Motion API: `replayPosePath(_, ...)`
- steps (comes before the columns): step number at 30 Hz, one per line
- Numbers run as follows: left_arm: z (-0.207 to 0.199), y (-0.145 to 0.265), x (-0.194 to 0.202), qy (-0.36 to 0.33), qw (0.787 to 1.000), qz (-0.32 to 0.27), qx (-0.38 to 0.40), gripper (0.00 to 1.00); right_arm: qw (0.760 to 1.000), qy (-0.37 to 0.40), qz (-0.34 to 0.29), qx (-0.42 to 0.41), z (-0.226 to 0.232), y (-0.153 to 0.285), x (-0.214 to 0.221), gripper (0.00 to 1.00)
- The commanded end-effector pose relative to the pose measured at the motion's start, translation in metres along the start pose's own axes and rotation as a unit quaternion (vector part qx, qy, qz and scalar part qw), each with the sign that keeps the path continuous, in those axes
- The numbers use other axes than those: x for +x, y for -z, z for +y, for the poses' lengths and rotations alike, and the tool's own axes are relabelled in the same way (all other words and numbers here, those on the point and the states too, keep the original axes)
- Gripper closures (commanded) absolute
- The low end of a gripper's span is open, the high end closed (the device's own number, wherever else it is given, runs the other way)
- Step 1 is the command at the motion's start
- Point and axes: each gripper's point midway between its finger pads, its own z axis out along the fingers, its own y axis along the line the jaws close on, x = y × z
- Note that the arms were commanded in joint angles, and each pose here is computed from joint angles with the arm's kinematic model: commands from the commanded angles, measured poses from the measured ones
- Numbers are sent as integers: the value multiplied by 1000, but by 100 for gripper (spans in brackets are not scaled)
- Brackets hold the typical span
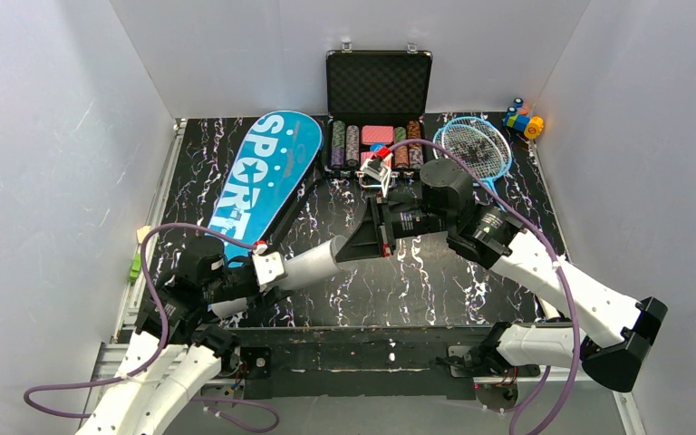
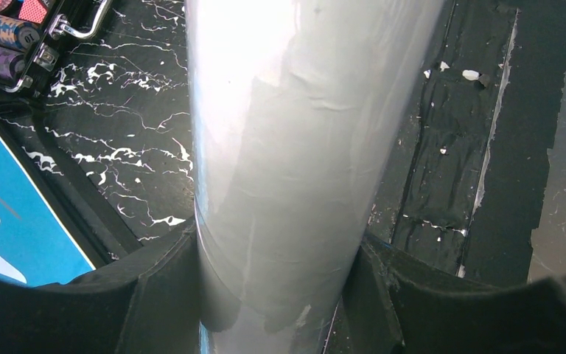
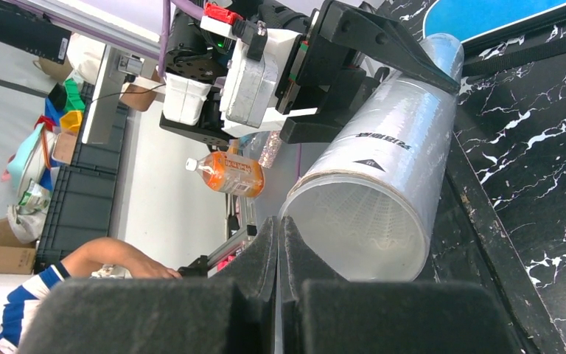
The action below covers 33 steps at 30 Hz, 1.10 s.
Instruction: Pack up the badminton gear
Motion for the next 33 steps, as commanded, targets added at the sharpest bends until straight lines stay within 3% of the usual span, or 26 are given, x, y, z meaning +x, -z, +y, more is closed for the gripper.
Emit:
replayPosePath(1,4,4,-20,-24,999,-32,-4,85,1000,12,0,-24,8,0,2,99)
replayPosePath(3,3,4,-21,-24,999,-34,-1,85,1000,10,1,-25,7,-1,2,94)
replayPosePath(6,3,4,-22,-26,999,-36,-2,85,1000,8,-1,-30,8,-1,3,77)
replayPosePath(12,3,4,-24,-25,999,-37,1,85,999,11,-10,-38,11,2,4,58)
replayPosePath(16,2,4,-25,-25,999,-38,3,85,999,9,-14,-38,10,2,4,54)
replayPosePath(33,2,8,-38,-21,998,-52,5,84,999,-22,-35,-10,-13,-10,-3,54)
